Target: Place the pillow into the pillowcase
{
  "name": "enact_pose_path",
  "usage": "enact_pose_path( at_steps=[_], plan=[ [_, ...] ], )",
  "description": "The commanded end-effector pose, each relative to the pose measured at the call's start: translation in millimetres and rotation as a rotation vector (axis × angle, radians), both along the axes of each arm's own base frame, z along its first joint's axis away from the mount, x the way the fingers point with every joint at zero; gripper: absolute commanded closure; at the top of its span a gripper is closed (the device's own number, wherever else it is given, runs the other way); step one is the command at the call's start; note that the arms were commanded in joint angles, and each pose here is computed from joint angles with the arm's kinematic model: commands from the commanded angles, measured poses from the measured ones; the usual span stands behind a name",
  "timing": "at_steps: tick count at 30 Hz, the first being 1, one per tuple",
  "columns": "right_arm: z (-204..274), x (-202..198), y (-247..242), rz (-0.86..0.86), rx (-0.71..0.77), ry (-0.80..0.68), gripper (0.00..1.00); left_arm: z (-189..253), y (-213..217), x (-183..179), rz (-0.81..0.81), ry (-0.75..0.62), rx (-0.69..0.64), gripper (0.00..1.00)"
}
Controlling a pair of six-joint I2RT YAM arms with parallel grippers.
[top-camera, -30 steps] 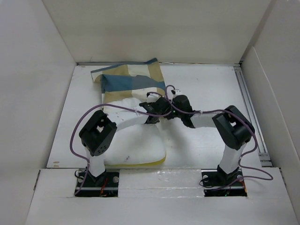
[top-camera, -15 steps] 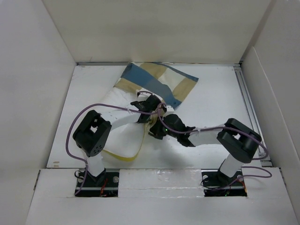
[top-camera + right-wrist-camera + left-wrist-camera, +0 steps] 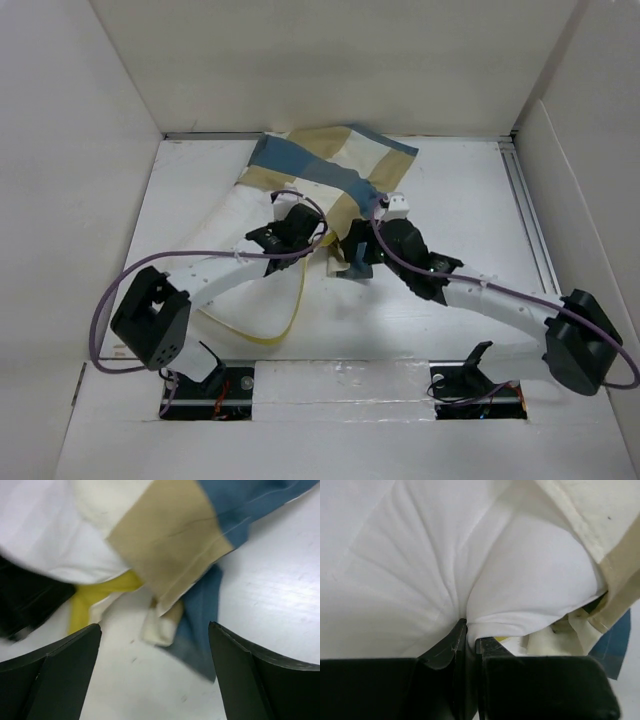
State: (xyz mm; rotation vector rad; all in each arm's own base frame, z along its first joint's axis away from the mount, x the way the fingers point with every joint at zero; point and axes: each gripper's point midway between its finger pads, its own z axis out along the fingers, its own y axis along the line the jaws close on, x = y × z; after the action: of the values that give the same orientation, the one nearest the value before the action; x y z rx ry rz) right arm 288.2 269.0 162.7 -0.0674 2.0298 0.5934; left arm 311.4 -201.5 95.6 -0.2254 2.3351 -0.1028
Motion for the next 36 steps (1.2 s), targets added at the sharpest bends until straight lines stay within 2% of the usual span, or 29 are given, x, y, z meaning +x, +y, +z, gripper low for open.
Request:
enact_pose_path(
  at_steps=[1, 2, 3, 5, 7, 10, 13, 16, 24, 26, 27, 28, 29, 32, 36],
  plan=[
    [9, 38, -4, 0.014, -0.11, -0.099, 0.08, 35, 2, 2, 0.012, -0.078, -0.071, 1.0],
    [25, 51, 4, 0.039, -0.117, -0.159, 0.12, 40, -2, 3, -0.02, -0.097, -0.084, 1.0],
    [17, 58, 12, 0.064, -0.146, -0.158, 0.14, 42, -7, 4, -0.044, -0.104, -0.092, 1.0],
    [30, 67, 30, 0.111, -0.154, -0.213, 0.14, 42, -15, 5, -0.088, -0.113, -0.113, 1.0],
    [23, 73, 40, 0.144, -0.211, -0.23, 0.14, 37, -19, 6, -0.126, -0.11, -0.104, 1.0],
    [26, 77, 53, 0.193, -0.239, -0.259, 0.14, 26, -19, 5, -0.126, -0.092, -0.09, 1.0],
    [25, 90, 53, 0.14, -0.292, -0.276, 0.14, 23, -19, 5, -0.126, -0.085, -0.084, 1.0],
    [7, 107, 40, 0.039, -0.377, -0.261, 0.21, 24, -18, 4, -0.126, -0.075, -0.077, 1.0],
    [1, 131, 29, -0.043, -0.413, -0.263, 0.44, 42, -11, 8, -0.093, -0.114, -0.064, 1.0],
    [-1, 134, 32, -0.043, -0.414, -0.262, 0.54, 41, -8, 8, -0.086, -0.111, -0.051, 1.0],
    [2, 134, 35, -0.03, -0.408, -0.262, 0.62, 45, -8, 8, -0.086, -0.119, -0.058, 1.0],
    [2, 134, 35, -0.03, -0.408, -0.262, 0.92, 45, -4, 10, -0.075, -0.12, -0.057, 1.0],
    [2, 127, 44, -0.009, -0.405, -0.266, 1.0, 45, -4, 10, -0.075, -0.12, -0.057, 1.0],
    [21, 112, 55, 0.018, -0.392, -0.285, 1.0, 46, 2, 16, -0.058, -0.12, -0.074, 1.0],
    [51, 69, 97, 0.186, -0.29, -0.289, 1.0, 55, 3, 24, -0.046, -0.151, -0.081, 1.0]
  ],
)
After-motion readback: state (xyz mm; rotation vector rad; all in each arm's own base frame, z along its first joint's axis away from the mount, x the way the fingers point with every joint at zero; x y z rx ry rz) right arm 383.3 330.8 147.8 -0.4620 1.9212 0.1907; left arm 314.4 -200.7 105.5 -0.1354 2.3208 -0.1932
